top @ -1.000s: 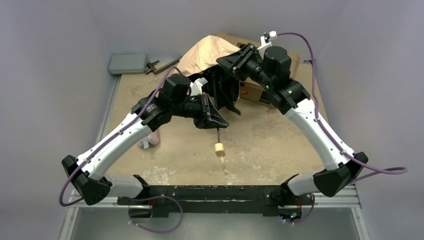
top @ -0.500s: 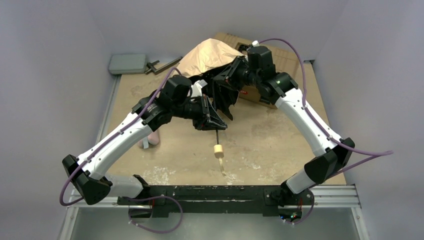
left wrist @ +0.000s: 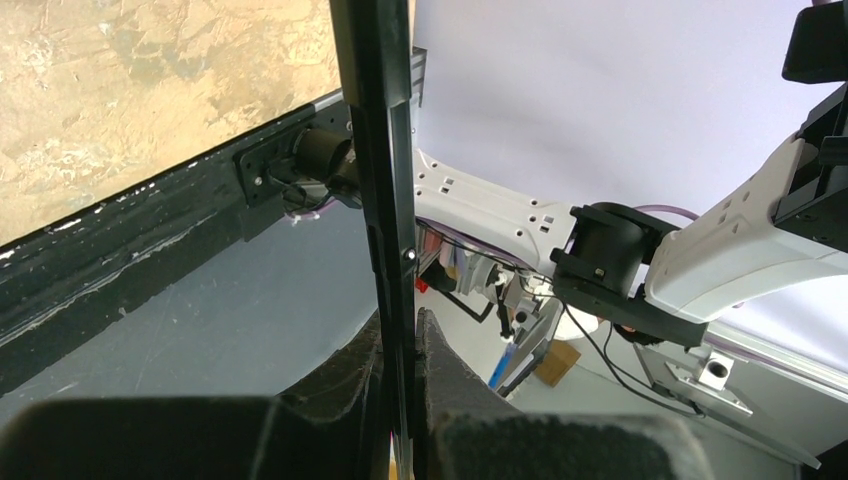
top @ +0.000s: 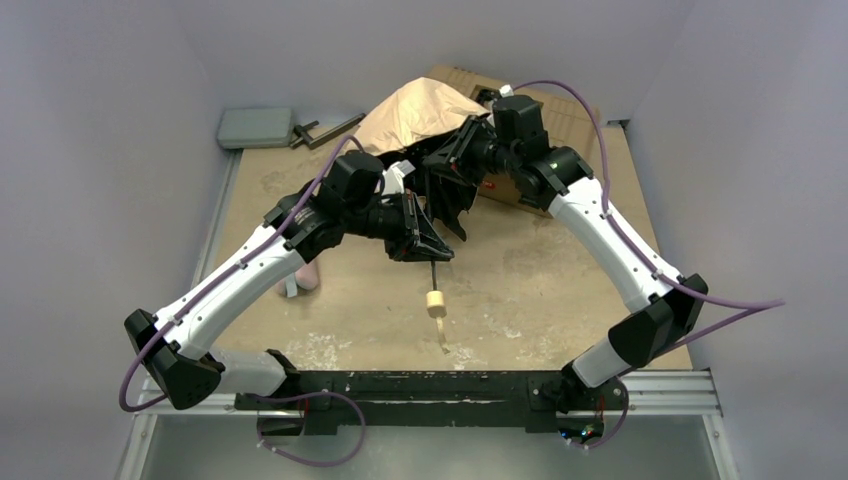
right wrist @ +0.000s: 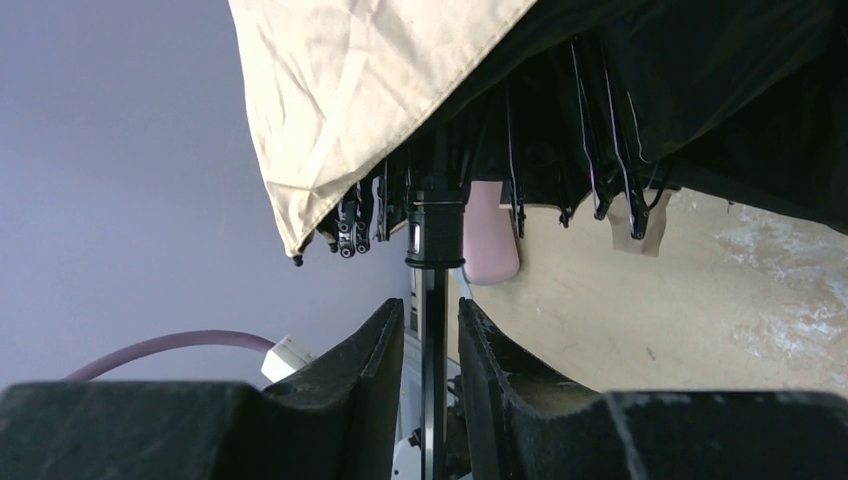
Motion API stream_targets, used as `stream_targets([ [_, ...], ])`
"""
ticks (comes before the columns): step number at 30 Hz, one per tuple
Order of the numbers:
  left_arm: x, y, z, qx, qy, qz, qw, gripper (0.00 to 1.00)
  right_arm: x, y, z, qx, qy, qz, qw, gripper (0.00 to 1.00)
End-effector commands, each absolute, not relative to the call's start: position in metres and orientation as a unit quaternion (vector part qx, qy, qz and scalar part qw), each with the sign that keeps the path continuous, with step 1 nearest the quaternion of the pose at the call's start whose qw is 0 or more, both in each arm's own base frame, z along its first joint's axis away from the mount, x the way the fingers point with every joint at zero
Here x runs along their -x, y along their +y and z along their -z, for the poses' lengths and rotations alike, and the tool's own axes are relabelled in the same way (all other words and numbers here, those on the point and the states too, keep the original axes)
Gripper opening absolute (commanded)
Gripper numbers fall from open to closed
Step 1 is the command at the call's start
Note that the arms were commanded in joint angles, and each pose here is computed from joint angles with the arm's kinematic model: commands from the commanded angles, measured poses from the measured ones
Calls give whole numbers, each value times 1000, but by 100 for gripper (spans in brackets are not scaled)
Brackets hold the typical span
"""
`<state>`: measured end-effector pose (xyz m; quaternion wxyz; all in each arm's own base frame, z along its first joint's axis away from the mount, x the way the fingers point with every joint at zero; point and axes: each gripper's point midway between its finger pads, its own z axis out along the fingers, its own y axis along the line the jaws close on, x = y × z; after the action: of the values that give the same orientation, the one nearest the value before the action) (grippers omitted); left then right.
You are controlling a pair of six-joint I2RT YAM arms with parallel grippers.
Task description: Open the umbrella
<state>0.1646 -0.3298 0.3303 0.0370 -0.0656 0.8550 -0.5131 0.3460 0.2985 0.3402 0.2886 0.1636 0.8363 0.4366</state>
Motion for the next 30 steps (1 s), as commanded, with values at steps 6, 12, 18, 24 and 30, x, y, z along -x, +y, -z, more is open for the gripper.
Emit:
stream_targets([
  [6, -166, -333, -377, 0, 816, 569, 100, 0, -350, 313, -351, -139, 823, -462, 298, 27],
  [12, -164, -331, -378, -3, 815, 570, 102, 0, -354, 314, -344, -143, 828, -455, 295, 26],
  [18, -163, -331, -378, -5, 816, 569, 103, 0, -354, 314, -337, -147, 832, -448, 292, 24],
  [24, -160, -332, -381, -16, 813, 574, 97, 0, -363, 318, -338, -158, 826, -453, 297, 24],
  [30, -145, -324, -394, -56, 811, 575, 98, 0, -406, 312, -375, -162, 807, -446, 351, 23],
])
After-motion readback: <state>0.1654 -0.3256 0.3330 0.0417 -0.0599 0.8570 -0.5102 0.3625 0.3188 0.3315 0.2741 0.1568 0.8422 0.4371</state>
